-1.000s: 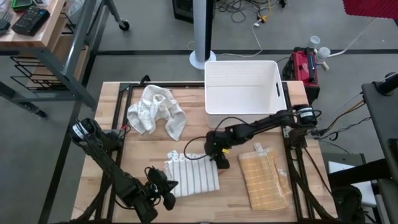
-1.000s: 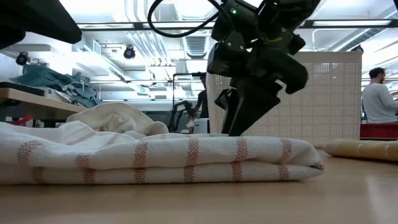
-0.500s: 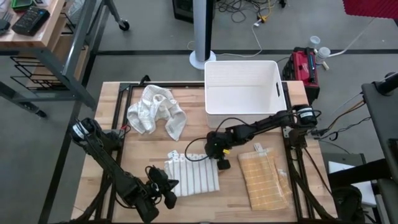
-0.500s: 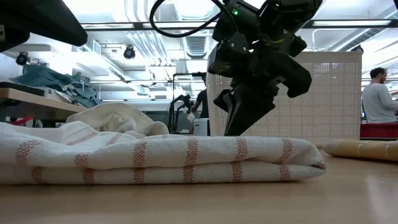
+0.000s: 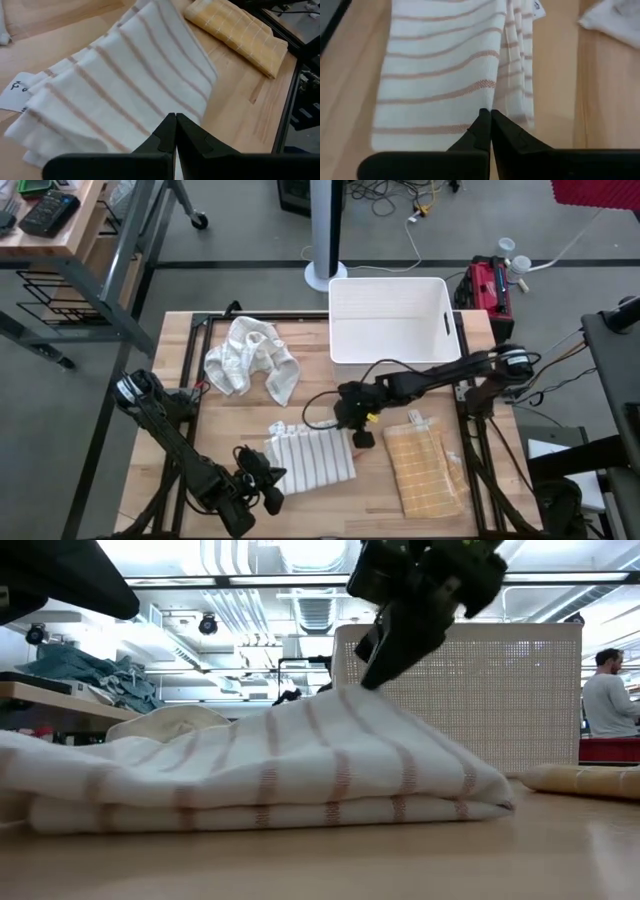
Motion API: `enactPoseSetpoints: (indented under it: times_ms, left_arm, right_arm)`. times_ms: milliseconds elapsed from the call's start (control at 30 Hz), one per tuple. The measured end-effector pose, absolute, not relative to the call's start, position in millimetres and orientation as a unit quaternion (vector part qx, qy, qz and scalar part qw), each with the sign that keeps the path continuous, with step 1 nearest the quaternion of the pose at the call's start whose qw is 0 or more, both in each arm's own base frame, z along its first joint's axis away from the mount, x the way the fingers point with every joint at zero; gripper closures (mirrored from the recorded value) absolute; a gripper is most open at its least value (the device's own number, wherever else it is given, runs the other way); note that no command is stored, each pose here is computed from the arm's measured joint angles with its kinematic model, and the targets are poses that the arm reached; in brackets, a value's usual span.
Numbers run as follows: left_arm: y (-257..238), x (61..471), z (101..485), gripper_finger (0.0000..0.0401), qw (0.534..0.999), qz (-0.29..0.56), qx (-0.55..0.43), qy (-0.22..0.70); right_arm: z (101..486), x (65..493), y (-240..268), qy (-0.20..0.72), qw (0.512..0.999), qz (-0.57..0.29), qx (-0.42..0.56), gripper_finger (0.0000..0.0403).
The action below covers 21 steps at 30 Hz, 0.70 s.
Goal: Fold towel
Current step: Fold the white striped towel
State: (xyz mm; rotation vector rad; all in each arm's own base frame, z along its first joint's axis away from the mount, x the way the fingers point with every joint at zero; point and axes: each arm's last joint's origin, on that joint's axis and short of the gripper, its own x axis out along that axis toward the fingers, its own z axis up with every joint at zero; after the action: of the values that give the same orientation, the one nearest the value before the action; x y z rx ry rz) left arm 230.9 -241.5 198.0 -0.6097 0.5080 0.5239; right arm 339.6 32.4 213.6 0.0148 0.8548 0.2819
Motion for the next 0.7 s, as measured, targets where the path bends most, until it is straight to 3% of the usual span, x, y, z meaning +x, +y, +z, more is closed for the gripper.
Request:
enactPoseSetpoints:
  times_ms: [300,700]
  left_arm:
    - [-240.6,230.2,197.6,0.0401,0.89,0.255,-0.287,0.247]
    - [-230.4,230.1,193.7,0.0401,0.864,0.29,-0.307,0.274]
  right_arm:
    - [208.2,334.7,31.4,0.447,0.889,0.097,0.002,0.0403]
    - [166.2,347.0,27.3,0.499,0.866,0.005,-0.021,0.039]
